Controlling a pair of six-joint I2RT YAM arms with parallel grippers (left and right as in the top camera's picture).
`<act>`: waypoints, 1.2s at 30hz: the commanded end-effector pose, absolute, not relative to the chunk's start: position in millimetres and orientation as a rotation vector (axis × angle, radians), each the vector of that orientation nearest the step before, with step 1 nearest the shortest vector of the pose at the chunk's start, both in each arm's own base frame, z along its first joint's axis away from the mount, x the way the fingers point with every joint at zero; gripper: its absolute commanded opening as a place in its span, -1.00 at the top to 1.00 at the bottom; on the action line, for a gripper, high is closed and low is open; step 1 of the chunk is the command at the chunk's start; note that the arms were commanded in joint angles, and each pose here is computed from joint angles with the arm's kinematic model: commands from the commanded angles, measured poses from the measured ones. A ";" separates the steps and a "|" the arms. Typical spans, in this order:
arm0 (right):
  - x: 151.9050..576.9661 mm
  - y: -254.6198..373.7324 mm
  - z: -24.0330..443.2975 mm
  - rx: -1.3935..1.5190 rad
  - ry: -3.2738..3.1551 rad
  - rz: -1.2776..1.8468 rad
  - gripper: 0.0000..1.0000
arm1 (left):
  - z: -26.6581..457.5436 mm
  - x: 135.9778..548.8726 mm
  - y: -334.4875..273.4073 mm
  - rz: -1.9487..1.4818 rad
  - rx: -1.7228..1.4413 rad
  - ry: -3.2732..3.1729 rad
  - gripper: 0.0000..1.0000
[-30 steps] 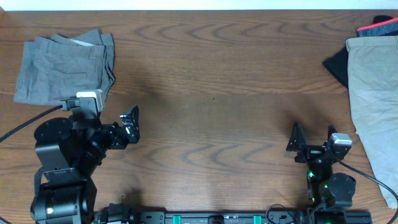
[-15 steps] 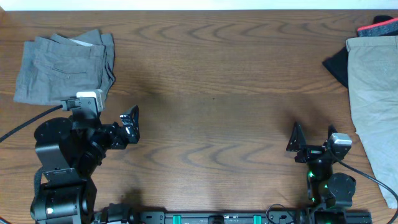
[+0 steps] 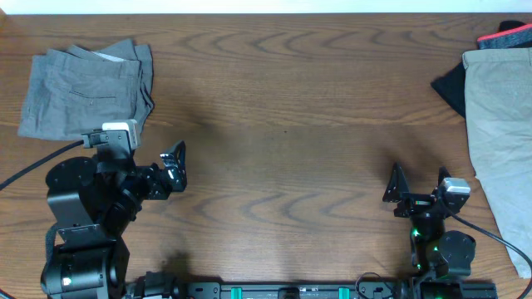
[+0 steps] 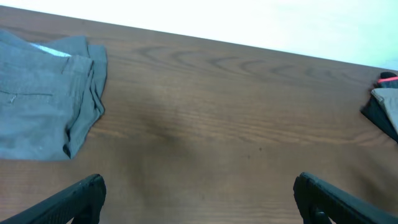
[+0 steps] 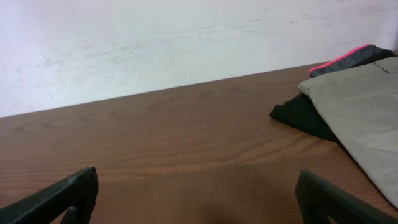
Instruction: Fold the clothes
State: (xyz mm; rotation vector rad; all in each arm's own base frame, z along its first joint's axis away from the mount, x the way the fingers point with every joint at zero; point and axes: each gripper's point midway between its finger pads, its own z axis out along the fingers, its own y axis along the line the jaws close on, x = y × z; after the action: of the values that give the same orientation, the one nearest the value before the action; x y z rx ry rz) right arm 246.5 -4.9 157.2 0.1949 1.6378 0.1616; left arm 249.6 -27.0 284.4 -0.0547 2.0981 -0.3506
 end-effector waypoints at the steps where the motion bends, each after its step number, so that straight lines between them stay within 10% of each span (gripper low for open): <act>1: 246.1 -8.9 156.8 0.198 1.634 0.136 -0.98 | 278.6 246.5 -32.9 -0.426 -0.111 2.127 -0.96; 36: 246.1 -8.8 156.9 0.198 1.634 0.136 -0.99 | 148.4 245.0 1.8 -0.313 -0.423 1.704 -0.96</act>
State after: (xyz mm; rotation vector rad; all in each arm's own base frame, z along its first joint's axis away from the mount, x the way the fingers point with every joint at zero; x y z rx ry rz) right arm 246.4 -5.0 157.6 0.1952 1.6358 0.1611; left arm 245.1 -4.3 150.9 -0.3709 1.7371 -0.3172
